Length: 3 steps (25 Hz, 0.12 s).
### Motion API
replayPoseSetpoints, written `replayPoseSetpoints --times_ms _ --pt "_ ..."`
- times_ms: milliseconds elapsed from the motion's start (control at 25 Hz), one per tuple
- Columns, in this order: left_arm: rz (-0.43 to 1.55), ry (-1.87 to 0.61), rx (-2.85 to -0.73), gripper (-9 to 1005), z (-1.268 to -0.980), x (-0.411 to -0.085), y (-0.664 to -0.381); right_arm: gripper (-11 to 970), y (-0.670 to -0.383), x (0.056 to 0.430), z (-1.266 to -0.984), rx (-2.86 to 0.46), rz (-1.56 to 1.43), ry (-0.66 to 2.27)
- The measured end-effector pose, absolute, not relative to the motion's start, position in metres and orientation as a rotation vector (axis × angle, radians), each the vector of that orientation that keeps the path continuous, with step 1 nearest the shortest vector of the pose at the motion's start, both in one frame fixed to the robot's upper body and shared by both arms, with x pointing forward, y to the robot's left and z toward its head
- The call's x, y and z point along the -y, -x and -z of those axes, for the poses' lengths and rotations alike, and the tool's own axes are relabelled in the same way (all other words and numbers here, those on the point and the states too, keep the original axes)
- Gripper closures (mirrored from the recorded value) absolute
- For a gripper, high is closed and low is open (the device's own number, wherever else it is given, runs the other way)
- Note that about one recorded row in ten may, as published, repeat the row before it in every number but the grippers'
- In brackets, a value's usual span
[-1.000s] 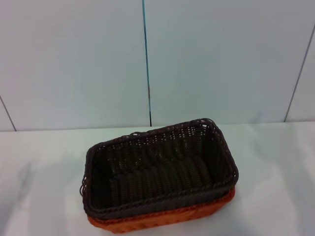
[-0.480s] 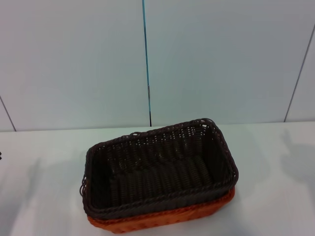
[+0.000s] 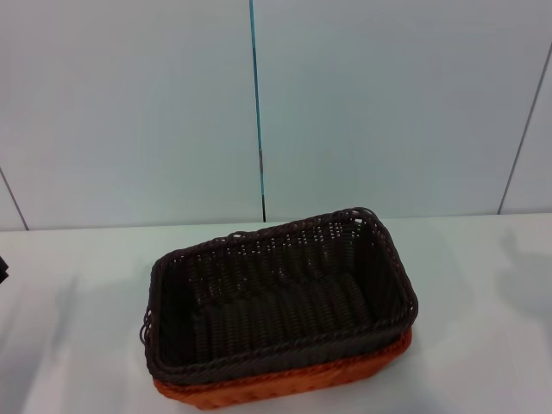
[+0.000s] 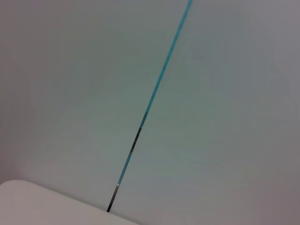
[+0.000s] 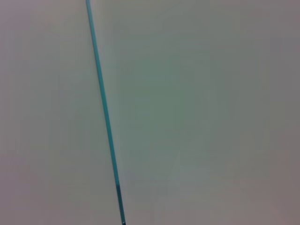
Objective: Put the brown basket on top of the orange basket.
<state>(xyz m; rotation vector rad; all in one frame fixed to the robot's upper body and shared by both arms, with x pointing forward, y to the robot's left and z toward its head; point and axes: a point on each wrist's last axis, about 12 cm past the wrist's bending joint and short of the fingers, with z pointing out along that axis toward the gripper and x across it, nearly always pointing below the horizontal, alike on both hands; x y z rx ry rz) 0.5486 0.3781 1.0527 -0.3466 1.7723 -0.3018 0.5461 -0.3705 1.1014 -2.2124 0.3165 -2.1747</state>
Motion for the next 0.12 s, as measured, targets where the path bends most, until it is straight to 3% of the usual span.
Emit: replayPoseSetpoints --times_ms 120 --pt "0.300 0.339 -1.772 61 -1.0532 -0.3772 -0.5497 43 -0.5466 0.3728 -1.1015 -0.327 2.175 2.218"
